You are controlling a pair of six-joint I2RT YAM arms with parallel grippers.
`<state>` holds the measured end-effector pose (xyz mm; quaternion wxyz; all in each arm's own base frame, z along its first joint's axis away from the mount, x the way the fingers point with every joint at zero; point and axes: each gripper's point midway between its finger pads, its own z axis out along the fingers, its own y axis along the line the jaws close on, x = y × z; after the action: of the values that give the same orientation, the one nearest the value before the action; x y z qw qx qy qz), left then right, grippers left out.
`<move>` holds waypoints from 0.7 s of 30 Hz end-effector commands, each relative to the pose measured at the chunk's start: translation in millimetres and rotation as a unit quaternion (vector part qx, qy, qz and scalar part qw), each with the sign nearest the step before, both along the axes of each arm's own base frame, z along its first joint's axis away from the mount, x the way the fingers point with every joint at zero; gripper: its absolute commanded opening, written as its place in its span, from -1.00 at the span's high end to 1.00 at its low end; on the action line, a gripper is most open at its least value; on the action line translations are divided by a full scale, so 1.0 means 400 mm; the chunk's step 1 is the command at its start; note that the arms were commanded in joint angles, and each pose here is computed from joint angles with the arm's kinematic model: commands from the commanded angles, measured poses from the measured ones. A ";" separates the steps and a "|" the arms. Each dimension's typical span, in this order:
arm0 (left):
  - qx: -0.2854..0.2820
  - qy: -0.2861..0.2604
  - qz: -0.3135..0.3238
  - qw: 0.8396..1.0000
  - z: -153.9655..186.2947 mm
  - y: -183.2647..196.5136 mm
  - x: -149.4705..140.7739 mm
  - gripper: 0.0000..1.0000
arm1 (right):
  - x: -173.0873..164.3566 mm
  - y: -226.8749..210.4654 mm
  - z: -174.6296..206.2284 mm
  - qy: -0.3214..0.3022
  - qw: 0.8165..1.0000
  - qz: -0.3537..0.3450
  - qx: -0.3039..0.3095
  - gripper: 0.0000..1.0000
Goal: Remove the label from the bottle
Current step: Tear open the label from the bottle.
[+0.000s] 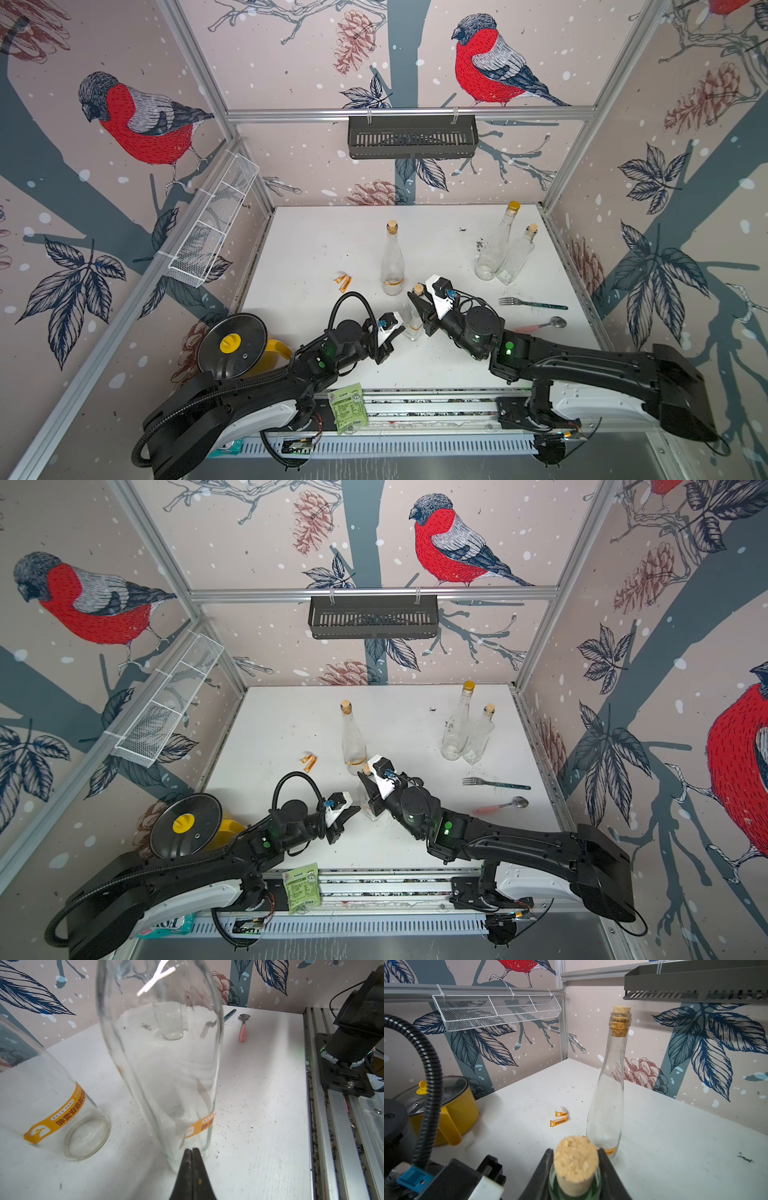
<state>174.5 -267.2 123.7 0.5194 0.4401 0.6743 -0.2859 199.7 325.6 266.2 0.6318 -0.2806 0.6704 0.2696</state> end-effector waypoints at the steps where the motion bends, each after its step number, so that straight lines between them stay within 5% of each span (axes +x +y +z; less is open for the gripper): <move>1: -0.014 -0.016 -0.013 1.000 0.027 -0.011 -0.003 1.00 | 0.008 -0.014 0.061 -0.017 0.998 -0.016 0.053 0.97; 12: -0.009 -0.014 -0.007 1.000 0.023 -0.012 0.005 1.00 | 0.004 -0.020 0.061 -0.019 0.998 -0.030 0.061 0.98; 16: -0.005 -0.011 -0.004 1.000 0.018 -0.017 0.012 0.47 | -0.001 -0.016 0.061 -0.020 0.997 -0.027 0.062 0.98; 21: -0.005 -0.015 0.001 1.000 0.021 -0.017 0.017 0.20 | -0.002 -0.016 0.058 -0.020 0.998 -0.027 0.061 0.97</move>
<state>177.2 -271.9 120.4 0.5102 0.4442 0.6792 -0.2848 198.8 320.1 267.8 0.6463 -0.2569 0.6687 0.2630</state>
